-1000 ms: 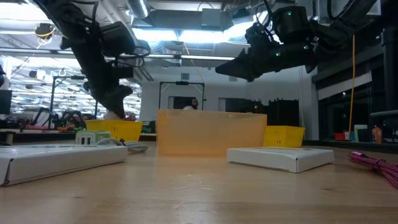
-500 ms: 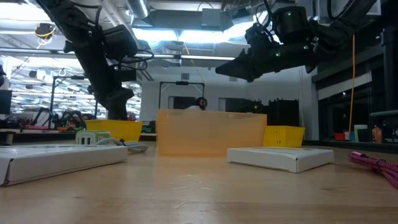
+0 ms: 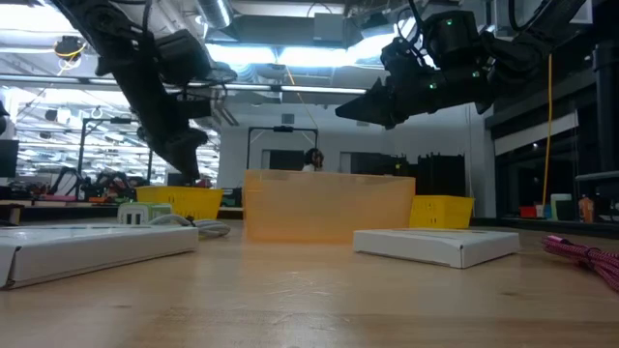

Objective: Pick and place items into bin
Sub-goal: Put the bottom card reader box into the orange bin

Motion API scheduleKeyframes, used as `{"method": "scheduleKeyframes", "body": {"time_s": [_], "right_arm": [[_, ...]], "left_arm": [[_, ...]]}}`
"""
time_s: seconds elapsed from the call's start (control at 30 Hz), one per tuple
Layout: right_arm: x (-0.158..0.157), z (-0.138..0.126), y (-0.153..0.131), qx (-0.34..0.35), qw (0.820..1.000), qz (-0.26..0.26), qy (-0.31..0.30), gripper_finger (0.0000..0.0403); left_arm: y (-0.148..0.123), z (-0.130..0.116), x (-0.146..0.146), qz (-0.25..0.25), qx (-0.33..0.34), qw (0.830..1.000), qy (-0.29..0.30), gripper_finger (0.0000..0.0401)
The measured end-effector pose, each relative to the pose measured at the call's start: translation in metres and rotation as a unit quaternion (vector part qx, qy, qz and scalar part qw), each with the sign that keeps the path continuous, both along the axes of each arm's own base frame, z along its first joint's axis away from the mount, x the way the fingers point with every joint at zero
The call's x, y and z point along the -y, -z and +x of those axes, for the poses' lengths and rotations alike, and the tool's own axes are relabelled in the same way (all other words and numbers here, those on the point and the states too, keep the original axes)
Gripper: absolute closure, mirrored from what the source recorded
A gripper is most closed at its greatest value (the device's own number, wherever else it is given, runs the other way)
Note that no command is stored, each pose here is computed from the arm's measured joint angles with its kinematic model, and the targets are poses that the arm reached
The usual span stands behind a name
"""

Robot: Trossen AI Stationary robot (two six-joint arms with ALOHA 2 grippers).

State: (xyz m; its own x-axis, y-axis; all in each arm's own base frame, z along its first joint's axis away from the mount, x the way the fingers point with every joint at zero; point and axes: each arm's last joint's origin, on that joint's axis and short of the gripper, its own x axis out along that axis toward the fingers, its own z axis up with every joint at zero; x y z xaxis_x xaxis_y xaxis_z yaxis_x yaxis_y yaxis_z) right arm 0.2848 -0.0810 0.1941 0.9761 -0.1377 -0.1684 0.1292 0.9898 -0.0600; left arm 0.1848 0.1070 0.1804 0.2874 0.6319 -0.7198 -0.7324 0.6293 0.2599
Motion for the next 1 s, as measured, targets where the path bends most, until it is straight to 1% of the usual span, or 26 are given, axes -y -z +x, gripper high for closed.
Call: {"method": "scheduleKeyframes", "body": {"time_s": [0.1,0.27,0.43,0.53,0.63,0.77,0.93,1.0], "right_arm": [[0.000,0.000,0.000,0.000,1.000,-0.002,0.000,0.0402],[0.000,0.000,0.000,-0.001,1.000,-0.011,-0.002,0.0402],[-0.001,0.000,0.000,-0.002,1.000,-0.008,-0.007,0.0402],[-0.003,0.000,0.000,0.003,0.999,-0.002,-0.050,0.0402],[-0.005,0.001,-0.002,0.011,0.996,-0.001,-0.088,0.0402],[-0.005,0.001,-0.002,0.011,0.996,0.000,-0.089,0.0402],[-0.005,0.001,-0.002,0.011,0.996,0.002,-0.089,0.0402],[-0.005,0.001,-0.002,0.011,0.996,-0.010,-0.091,0.0402]], "left_arm": [[-0.009,-0.002,0.003,0.014,0.017,1.000,0.011,0.0221],[-0.025,-0.002,0.013,0.036,0.068,0.996,0.033,0.0240],[-0.038,0.001,0.028,0.069,0.085,0.989,0.099,0.0263],[-0.042,0.003,0.040,0.080,0.082,0.983,0.141,0.0279],[-0.043,0.007,0.050,0.082,0.088,0.978,0.171,0.0298],[-0.044,0.011,0.065,0.080,0.090,0.968,0.221,0.0326],[-0.045,0.016,0.082,0.062,0.107,0.946,0.300,0.0359],[-0.045,0.017,0.088,0.054,0.114,0.939,0.321,0.0373]]}}
